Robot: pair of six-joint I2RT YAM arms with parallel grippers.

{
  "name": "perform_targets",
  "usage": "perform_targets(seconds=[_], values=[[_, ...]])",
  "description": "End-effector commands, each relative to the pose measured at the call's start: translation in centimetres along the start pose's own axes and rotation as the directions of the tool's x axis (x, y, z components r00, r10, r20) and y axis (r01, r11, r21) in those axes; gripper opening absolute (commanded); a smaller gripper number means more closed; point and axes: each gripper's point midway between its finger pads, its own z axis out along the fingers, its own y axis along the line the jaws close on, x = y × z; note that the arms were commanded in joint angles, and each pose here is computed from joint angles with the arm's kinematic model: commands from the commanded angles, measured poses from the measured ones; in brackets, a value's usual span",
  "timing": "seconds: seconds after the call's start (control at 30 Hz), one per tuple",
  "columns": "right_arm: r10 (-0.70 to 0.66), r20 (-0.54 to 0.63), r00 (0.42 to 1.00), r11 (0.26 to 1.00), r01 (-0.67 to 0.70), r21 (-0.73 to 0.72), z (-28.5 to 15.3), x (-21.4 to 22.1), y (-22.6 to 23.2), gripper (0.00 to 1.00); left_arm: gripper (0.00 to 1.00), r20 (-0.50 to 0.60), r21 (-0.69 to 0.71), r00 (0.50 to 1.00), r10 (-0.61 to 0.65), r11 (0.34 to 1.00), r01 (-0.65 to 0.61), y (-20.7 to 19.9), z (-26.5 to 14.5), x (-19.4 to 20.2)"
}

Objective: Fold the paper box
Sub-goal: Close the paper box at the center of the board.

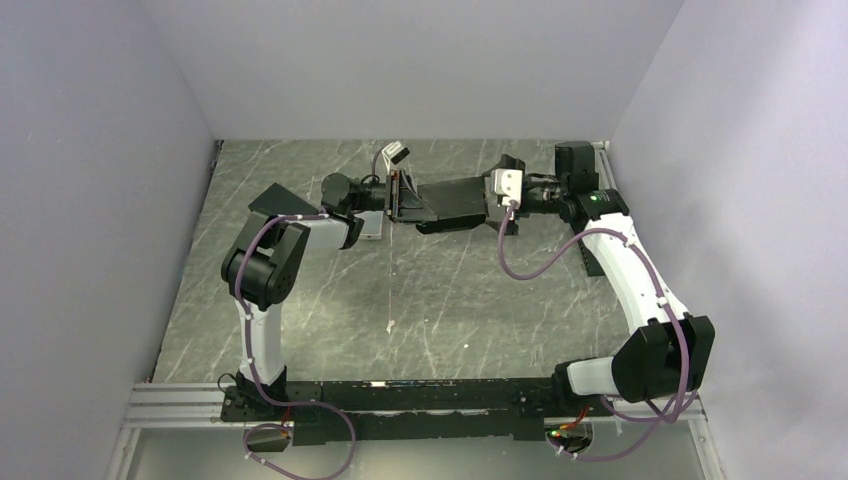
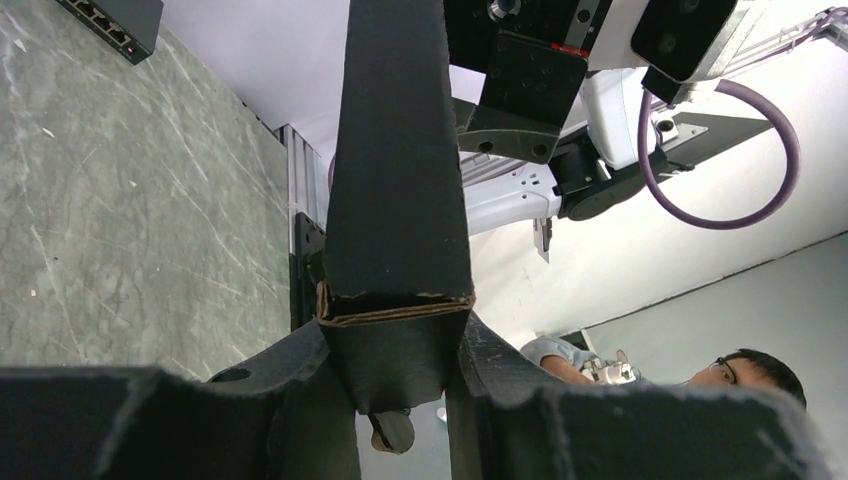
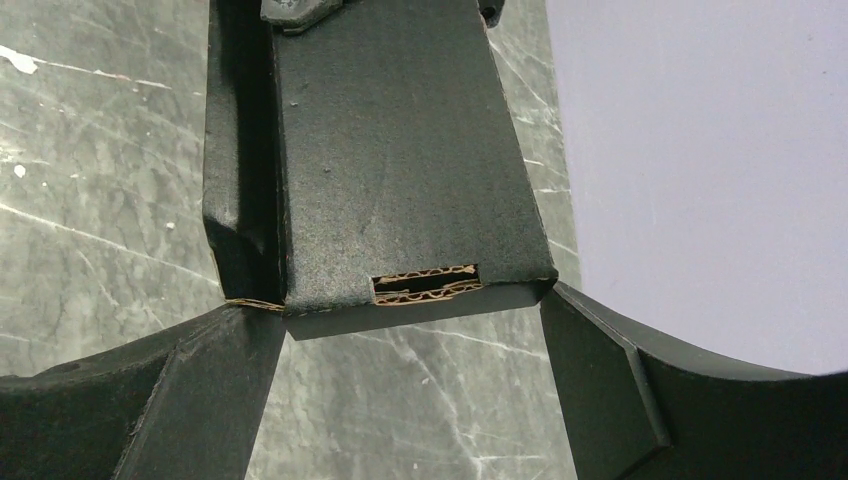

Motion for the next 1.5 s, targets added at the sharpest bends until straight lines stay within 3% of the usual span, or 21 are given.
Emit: perform_targets(seconds=[0.0, 0.13, 0.37, 0.83, 1.1, 1.47], values=[[-0.152, 0.237, 0.96, 0.988, 0.156, 0.002, 1.4, -5.9, -0.9, 1.0, 0.0, -0.108, 0.049, 0.993, 0.04, 0.998, -0.035, -1.1, 2.4, 2.2], [-0.208, 0.263, 0.942, 0.975, 0.221, -0.021, 1.5, -6.0, -0.1, 1.0, 0.0, -0.113, 0.051, 0.993, 0.036, 0.998, -0.03, -1.1, 2.5, 2.1], [-0.201, 0.253, 0.946, 0.977, 0.213, -0.021, 1.6, -5.7, 0.0, 0.99, 0.0, -0.115, 0.056, 0.993, 0.039, 0.998, -0.032, -1.3, 2.5, 2.2], [-0.184, 0.274, 0.944, 0.978, 0.204, -0.046, 0.9, -5.1, 2.2, 0.81, 0.0, -0.09, 0.076, 0.995, 0.05, 0.996, -0.043, -2.3, 1.9, 1.9], [-0.18, 0.309, 0.934, 0.976, 0.208, -0.058, 0.6, -5.6, 2.5, 0.68, 0.03, -0.093, 0.077, 0.994, 0.05, 0.996, -0.043, -2.5, 1.9, 1.9], [-0.139, 0.326, 0.935, 0.978, 0.18, -0.101, 0.6, -5.1, 3.7, 0.4, 0.1, -0.094, 0.081, 0.994, 0.058, 0.995, -0.051, -2.9, 1.9, 1.8]])
